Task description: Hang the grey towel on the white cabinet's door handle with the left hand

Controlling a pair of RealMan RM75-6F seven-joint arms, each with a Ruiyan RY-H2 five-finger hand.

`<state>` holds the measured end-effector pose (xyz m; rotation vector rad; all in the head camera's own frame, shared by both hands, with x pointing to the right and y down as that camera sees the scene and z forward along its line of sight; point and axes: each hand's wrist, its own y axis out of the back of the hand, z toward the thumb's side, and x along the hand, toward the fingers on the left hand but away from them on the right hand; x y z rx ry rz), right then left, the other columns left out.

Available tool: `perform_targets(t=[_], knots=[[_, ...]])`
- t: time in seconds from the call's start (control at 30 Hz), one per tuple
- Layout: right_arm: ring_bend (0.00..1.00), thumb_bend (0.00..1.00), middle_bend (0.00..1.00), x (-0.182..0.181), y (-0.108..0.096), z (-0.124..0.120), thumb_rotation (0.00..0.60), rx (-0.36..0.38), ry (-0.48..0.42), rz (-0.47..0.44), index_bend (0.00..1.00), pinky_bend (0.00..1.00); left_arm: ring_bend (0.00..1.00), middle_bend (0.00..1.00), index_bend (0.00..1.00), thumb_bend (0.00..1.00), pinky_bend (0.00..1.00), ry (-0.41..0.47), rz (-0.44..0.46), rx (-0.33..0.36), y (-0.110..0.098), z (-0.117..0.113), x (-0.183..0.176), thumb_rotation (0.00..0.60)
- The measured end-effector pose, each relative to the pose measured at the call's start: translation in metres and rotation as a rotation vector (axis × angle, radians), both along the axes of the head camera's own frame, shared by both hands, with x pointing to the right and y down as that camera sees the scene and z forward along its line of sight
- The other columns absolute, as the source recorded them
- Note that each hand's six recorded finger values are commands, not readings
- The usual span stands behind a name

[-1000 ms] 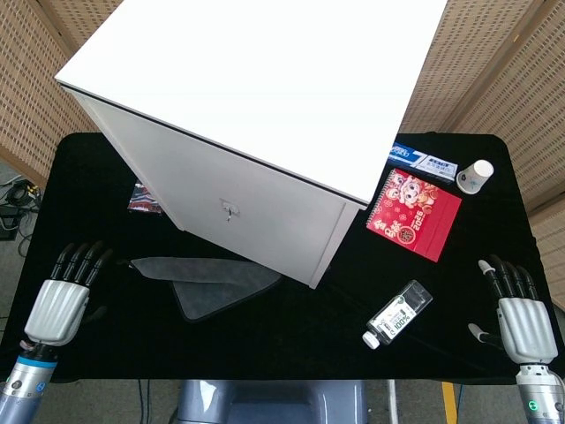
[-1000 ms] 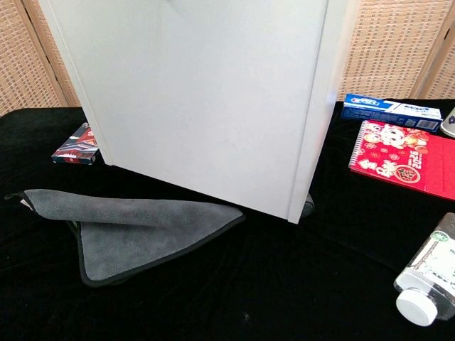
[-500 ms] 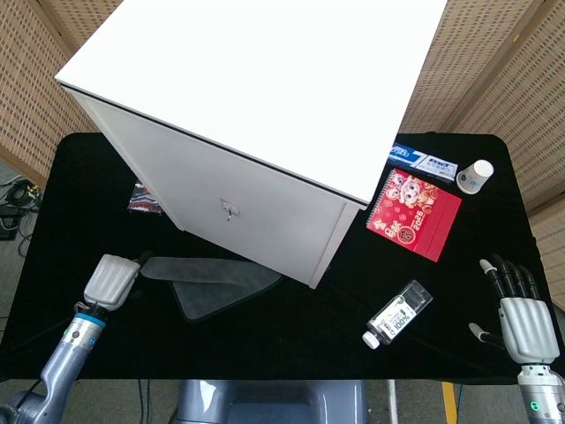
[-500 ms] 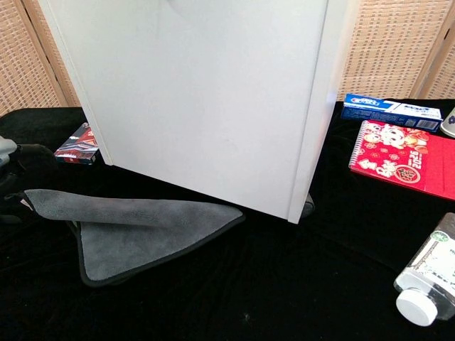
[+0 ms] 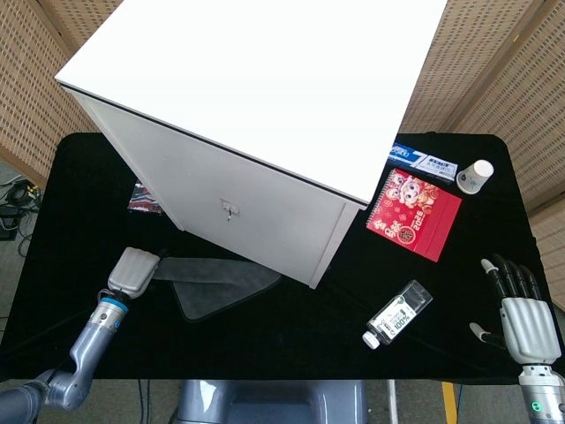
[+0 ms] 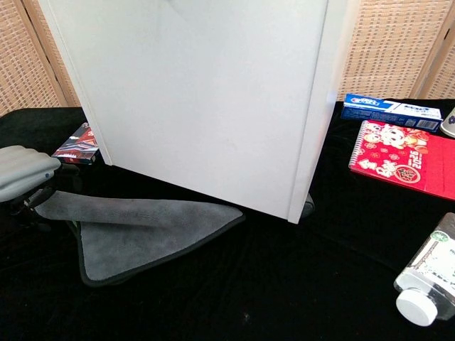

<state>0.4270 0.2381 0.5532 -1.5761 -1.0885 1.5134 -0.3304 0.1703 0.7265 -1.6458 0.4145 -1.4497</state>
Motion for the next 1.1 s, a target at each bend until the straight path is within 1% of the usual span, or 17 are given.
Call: perform_targets(t=[0.1, 0.3, 0.33, 0.37, 0.4, 0.43, 0.47, 0.53, 0.67, 0.7, 0.73, 0.8, 1.0, 1.03, 1.1], knots=[[0.00, 0.08, 0.00, 0.001, -0.001, 0.000, 0.600, 0.001, -0.003, 0.003, 0.00, 0.00, 0.71, 0.77, 0.34, 0.11, 0.67, -0.009, 0.004, -0.004, 0.000, 0.006, 0.004, 0.600], [0.00, 0.08, 0.00, 0.002, -0.001, -0.001, 0.600, 0.001, -0.007, 0.006, 0.00, 0.00, 0.71, 0.77, 0.38, 0.20, 0.67, -0.038, 0.003, -0.006, 0.000, 0.015, 0.004, 0.600], [0.00, 0.08, 0.00, 0.002, -0.001, -0.001, 0.600, 0.002, -0.008, 0.005, 0.00, 0.00, 0.71, 0.77, 0.40, 0.25, 0.67, -0.041, -0.001, -0.007, 0.000, 0.016, 0.003, 0.600], [0.00, 0.08, 0.00, 0.002, -0.001, -0.001, 0.600, 0.003, -0.008, 0.005, 0.00, 0.00, 0.71, 0.77, 0.42, 0.34, 0.67, -0.043, -0.003, -0.008, 0.000, 0.017, 0.002, 0.600], [0.00, 0.08, 0.00, 0.002, -0.001, -0.002, 0.600, 0.004, -0.009, 0.005, 0.00, 0.00, 0.71, 0.77, 0.45, 0.40, 0.67, -0.045, -0.005, -0.008, 0.000, 0.018, 0.002, 0.600], [0.00, 0.08, 0.00, 0.002, -0.001, -0.002, 0.600, 0.004, -0.009, 0.005, 0.00, 0.00, 0.71, 0.78, 0.49, 0.49, 0.67, -0.047, -0.006, -0.006, 0.000, 0.018, 0.001, 0.600], [0.00, 0.08, 0.00, 0.002, -0.001, -0.002, 0.600, 0.004, -0.010, 0.006, 0.00, 0.00, 0.71, 0.78, 0.54, 0.56, 0.67, -0.048, -0.005, -0.003, 0.000, 0.018, 0.001, 0.600], [0.00, 0.08, 0.00, 0.002, -0.001, -0.002, 0.600, 0.004, -0.012, 0.007, 0.00, 0.00, 0.72, 0.79, 0.61, 0.60, 0.67, -0.049, 0.001, 0.014, -0.001, 0.017, 0.001, 0.600], [0.00, 0.08, 0.00, 0.003, -0.002, -0.002, 0.600, 0.004, -0.013, 0.011, 0.00, 0.00, 0.72, 0.79, 0.70, 0.60, 0.67, -0.038, 0.032, 0.058, -0.002, 0.010, 0.003, 0.600], [0.00, 0.08, 0.00, 0.003, -0.002, -0.002, 0.600, 0.003, -0.014, 0.012, 0.00, 0.00, 0.72, 0.79, 0.71, 0.60, 0.67, -0.033, 0.046, 0.073, -0.002, 0.007, 0.004, 0.600], [0.00, 0.08, 0.00, 0.004, -0.002, -0.001, 0.600, 0.001, -0.014, 0.014, 0.00, 0.00, 0.72, 0.79, 0.73, 0.60, 0.67, -0.025, 0.080, 0.112, -0.004, -0.001, 0.006, 0.600], [0.00, 0.08, 0.00, 0.003, -0.002, -0.001, 0.600, 0.002, -0.015, 0.012, 0.00, 0.00, 0.72, 0.79, 0.75, 0.60, 0.67, -0.009, 0.122, 0.161, -0.007, -0.012, 0.009, 0.600], [0.00, 0.08, 0.00, 0.002, -0.001, -0.001, 0.600, 0.001, -0.013, 0.009, 0.00, 0.00, 0.72, 0.79, 0.80, 0.59, 0.67, 0.086, 0.330, 0.396, -0.014, -0.068, 0.023, 0.600], [0.00, 0.08, 0.00, 0.002, -0.001, -0.001, 0.600, 0.002, -0.012, 0.009, 0.00, 0.00, 0.72, 0.80, 0.80, 0.59, 0.67, 0.106, 0.373, 0.446, -0.015, -0.080, 0.027, 0.600], [0.00, 0.08, 0.00, 0.002, -0.001, -0.001, 0.600, 0.004, -0.012, 0.009, 0.00, 0.00, 0.72, 0.80, 0.80, 0.59, 0.67, 0.135, 0.440, 0.518, -0.015, -0.097, 0.032, 0.600]])
